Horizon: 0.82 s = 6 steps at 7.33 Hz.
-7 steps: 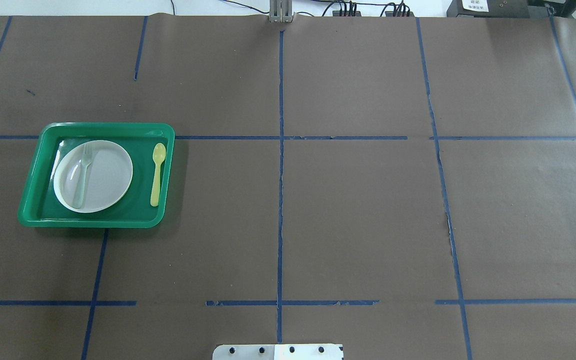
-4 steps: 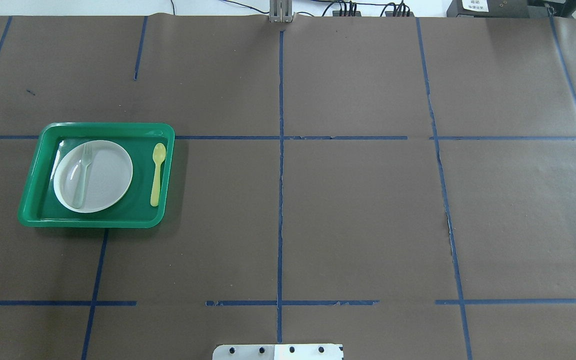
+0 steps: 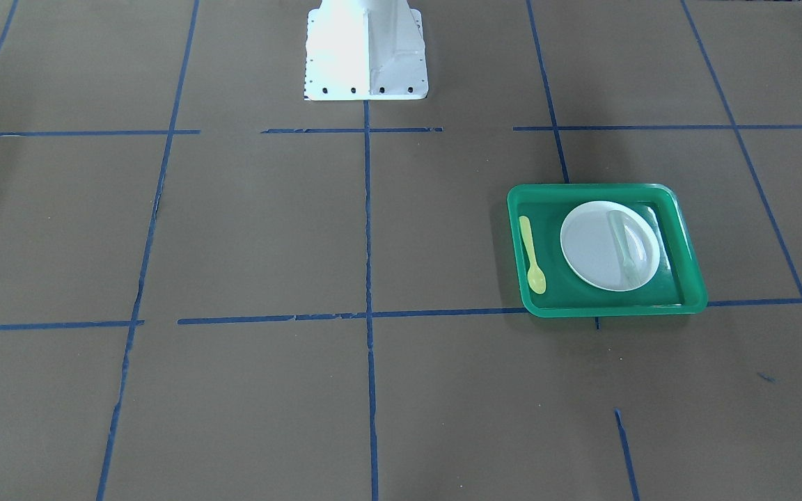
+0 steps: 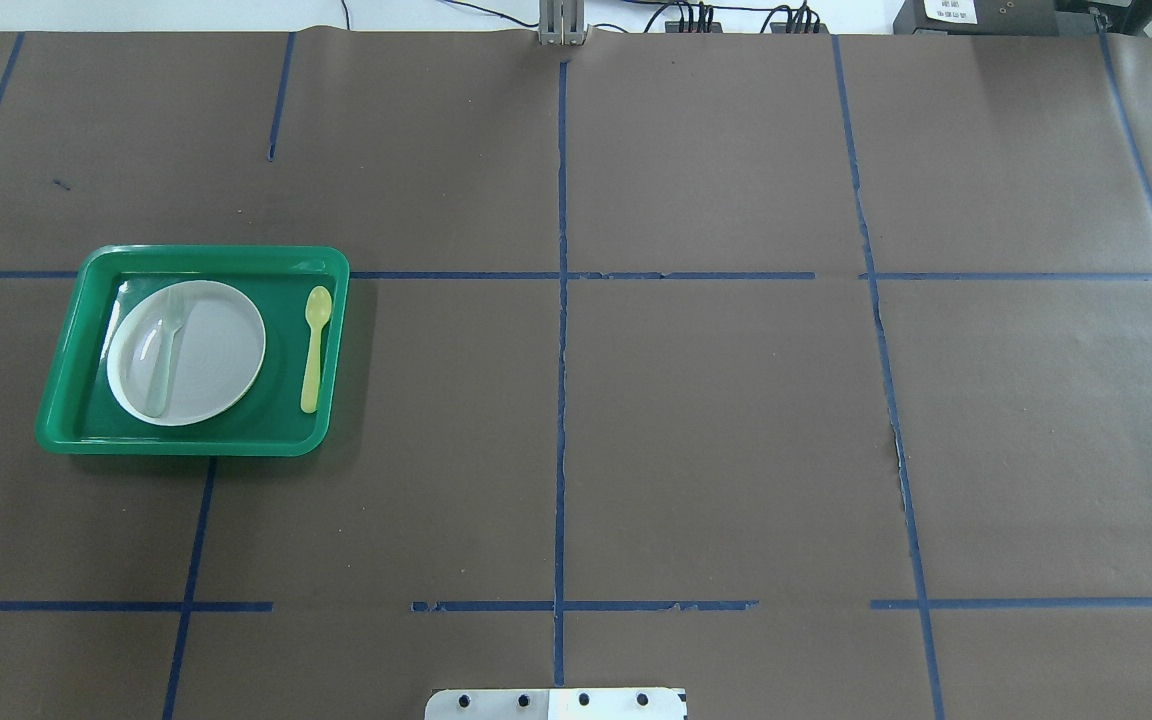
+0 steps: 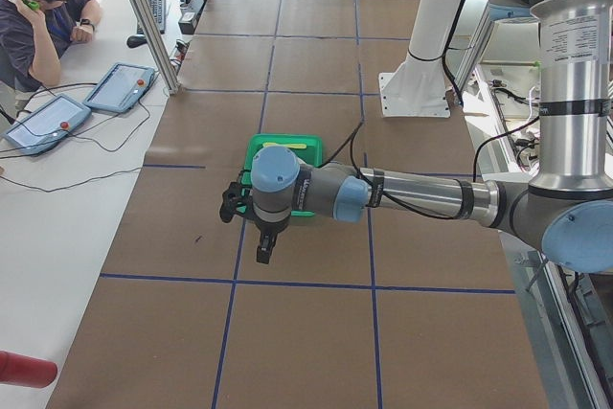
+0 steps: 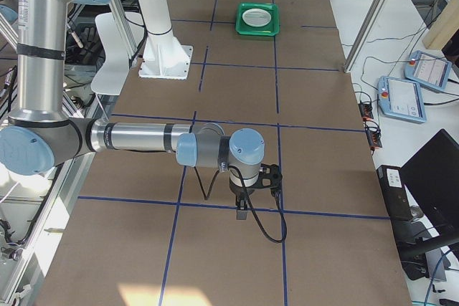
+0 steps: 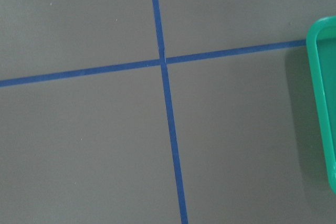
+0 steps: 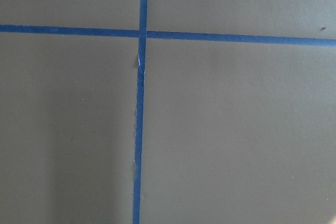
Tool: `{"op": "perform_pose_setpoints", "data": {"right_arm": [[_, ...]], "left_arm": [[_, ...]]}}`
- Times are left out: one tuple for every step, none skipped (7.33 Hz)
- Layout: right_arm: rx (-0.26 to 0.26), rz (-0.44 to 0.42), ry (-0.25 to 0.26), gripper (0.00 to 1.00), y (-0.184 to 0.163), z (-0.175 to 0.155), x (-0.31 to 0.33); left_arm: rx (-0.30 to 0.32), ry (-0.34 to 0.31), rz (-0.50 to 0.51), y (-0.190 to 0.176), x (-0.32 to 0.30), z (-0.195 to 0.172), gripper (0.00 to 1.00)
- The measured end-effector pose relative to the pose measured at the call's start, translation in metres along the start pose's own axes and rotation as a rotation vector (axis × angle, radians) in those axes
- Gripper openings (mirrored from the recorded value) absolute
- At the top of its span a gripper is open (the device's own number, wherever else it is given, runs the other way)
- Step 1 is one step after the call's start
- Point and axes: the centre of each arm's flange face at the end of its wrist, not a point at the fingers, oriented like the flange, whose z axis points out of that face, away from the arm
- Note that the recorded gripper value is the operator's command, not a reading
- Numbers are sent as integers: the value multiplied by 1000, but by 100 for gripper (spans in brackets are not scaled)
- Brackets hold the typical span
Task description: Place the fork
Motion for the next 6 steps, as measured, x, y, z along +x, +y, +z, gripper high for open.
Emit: {"op": "perform_pose_setpoints", "data": {"right_arm": [[0,0,0,100,0,0,0],[0,0,0,100,0,0,0],[0,0,0,100,0,0,0],[0,0,0,100,0,0,0],[0,0,0,100,0,0,0],[0,0,0,100,0,0,0]], "left_arm": [[8,-17,-13,-13,38,14,100],[23,-26,-37,-22,77,35,100],[38,-22,-62,-25,114,57,100],[51,-20,-93,-31,151,79,100],[54,-19,-118,-35,188,102,100],[48,-21,-136,-35,222,124,100]]}}
